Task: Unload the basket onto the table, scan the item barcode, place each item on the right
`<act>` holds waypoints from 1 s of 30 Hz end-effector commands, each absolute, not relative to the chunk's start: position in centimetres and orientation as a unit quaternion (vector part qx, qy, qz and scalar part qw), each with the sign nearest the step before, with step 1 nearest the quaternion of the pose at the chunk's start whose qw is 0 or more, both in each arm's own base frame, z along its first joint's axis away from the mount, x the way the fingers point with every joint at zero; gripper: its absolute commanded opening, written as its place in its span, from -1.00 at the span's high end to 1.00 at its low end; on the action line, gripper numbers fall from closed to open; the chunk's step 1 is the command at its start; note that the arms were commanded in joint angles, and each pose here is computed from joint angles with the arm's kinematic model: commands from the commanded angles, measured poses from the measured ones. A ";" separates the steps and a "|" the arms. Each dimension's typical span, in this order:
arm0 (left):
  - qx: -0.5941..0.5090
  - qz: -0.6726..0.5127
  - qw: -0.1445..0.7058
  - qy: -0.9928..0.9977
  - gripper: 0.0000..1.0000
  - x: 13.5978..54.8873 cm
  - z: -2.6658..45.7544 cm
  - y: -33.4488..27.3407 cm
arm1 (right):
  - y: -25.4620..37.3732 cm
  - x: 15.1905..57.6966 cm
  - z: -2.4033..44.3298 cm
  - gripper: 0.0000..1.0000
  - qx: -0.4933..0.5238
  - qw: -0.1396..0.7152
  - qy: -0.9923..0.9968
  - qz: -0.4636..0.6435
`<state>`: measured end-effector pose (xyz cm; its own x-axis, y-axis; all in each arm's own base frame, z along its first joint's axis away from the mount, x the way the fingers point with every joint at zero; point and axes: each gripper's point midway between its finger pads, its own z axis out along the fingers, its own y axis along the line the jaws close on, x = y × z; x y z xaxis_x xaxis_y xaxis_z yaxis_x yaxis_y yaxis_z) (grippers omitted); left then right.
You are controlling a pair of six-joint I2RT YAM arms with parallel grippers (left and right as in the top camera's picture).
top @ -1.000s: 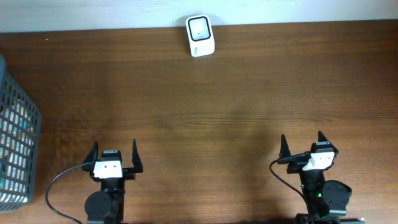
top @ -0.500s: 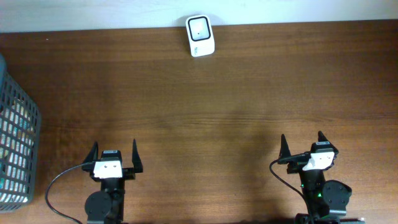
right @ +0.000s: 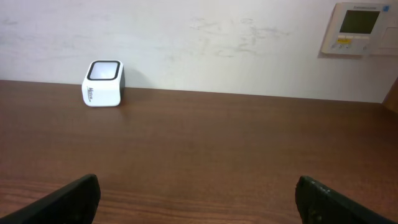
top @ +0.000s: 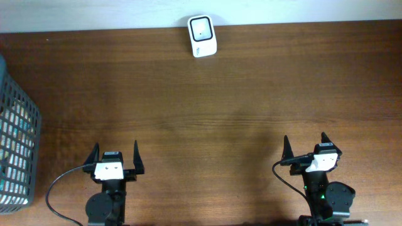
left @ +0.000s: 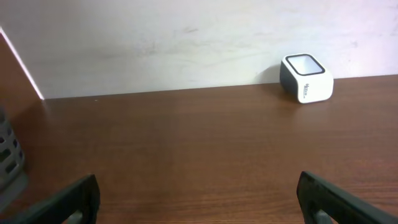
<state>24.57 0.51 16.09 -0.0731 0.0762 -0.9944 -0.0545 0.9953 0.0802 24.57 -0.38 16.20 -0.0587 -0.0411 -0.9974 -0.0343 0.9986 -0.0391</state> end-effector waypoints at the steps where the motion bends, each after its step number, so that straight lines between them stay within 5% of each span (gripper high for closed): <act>1: 0.005 0.067 0.682 0.728 -0.98 24.5 16.1 1.0 | -0.7 24.6 15.9 -0.97 -0.018 0.684 0.729 -0.007; 18: 0.052 0.111 0.765 0.633 -0.98 25.5 32.2 0.5 | -0.7 24.6 15.9 -0.97 -0.018 0.684 0.729 -0.007; 26: 0.149 0.069 0.655 0.737 -0.98 33.2 40.8 -2.7 | -0.7 24.6 15.9 -0.97 -0.018 0.684 0.729 -0.007; 30: 0.209 -0.035 0.534 0.818 -0.98 36.9 42.0 -5.6 | -0.7 24.6 15.9 -0.97 -0.018 0.684 0.729 -0.007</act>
<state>34.92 -3.54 40.42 -0.2980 0.3098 -0.9029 0.2349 0.9406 0.2452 24.57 -0.38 16.20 -0.0588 -0.0407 -0.9974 -0.0342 0.9987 -0.0387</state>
